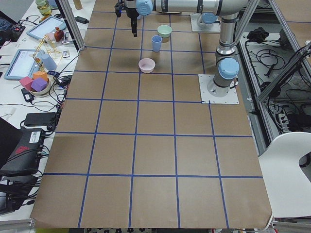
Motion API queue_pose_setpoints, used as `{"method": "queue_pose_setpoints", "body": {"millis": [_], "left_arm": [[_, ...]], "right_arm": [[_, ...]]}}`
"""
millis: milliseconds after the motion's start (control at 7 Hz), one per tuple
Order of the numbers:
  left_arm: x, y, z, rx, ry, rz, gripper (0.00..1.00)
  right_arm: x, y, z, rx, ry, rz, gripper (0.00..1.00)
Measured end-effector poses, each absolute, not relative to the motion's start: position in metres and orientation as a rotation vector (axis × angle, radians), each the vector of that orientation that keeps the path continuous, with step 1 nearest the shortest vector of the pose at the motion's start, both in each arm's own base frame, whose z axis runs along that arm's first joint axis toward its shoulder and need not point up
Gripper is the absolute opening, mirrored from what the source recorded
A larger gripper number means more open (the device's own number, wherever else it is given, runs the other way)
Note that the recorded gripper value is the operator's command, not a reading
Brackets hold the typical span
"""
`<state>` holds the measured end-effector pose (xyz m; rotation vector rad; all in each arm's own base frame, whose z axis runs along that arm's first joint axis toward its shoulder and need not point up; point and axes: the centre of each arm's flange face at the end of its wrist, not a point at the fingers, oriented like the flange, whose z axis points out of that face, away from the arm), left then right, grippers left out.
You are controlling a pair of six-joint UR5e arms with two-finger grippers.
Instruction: Stack blue cups with both arms
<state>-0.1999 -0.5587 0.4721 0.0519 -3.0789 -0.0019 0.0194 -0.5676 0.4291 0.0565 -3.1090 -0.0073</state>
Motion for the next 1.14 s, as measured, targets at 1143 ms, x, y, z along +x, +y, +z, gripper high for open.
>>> {"method": "queue_pose_setpoints", "body": {"millis": [1143], "left_arm": [[-0.175, -0.48, 0.532, 0.027, -3.129, 0.247, 1.0]], "right_arm": [[-0.079, -0.625, 0.274, -0.069, -3.144, -0.174, 0.61]]}}
